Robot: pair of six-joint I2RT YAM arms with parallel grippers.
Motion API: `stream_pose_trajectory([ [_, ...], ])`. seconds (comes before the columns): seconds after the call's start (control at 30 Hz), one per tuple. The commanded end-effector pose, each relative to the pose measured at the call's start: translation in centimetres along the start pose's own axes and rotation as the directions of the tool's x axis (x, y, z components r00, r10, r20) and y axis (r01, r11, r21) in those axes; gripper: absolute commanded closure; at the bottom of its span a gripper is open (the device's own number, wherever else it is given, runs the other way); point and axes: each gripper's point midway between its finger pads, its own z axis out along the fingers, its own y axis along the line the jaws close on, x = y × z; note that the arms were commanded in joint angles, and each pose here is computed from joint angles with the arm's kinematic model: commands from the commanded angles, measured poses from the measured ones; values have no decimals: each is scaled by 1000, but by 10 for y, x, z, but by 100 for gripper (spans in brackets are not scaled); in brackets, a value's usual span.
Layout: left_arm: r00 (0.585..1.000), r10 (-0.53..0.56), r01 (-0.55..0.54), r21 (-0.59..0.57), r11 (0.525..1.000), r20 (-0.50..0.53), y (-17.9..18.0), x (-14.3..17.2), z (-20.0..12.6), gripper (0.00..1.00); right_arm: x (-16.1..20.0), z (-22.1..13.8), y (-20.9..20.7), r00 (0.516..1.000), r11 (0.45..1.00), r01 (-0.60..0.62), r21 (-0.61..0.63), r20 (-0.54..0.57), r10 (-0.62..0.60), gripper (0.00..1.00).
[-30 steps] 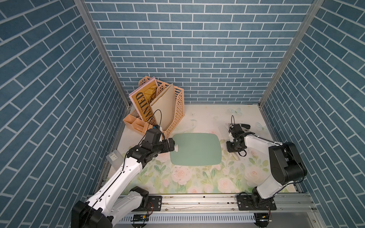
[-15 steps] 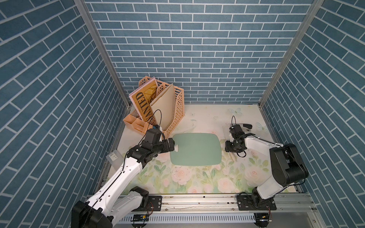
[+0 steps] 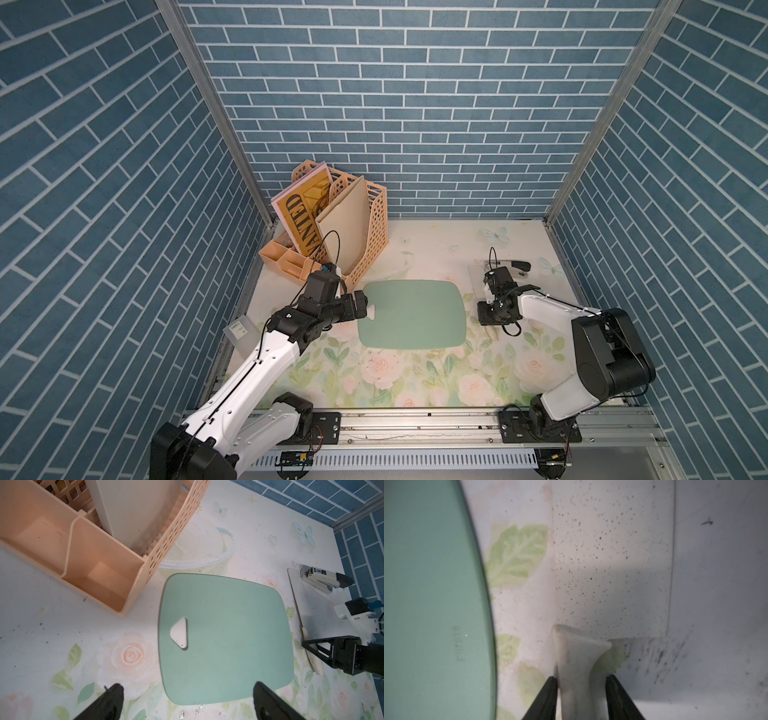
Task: Align the knife with the edge of the cutting board
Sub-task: Pick up the knife at the center of the board.
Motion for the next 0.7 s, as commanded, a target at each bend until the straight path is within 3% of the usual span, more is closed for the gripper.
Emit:
stream_pose_trajectory([
  [0.0, 1000, 5, -5, -26, 1000, -13, 7, 5, 3, 0, 7, 8, -1, 999, 1000, -14, 13, -38, 15, 62],
  [0.3, 1000, 6, -6, -27, 1000, -11, 7, 5, 3, 0, 1, 11, -6, 996, 996, -76, 48, -33, 78, 75],
  [0.67, 1000, 6, -6, -27, 1000, -10, 8, 5, 2, 0, -3, 11, -5, 992, 991, -127, 35, -19, 127, 78],
])
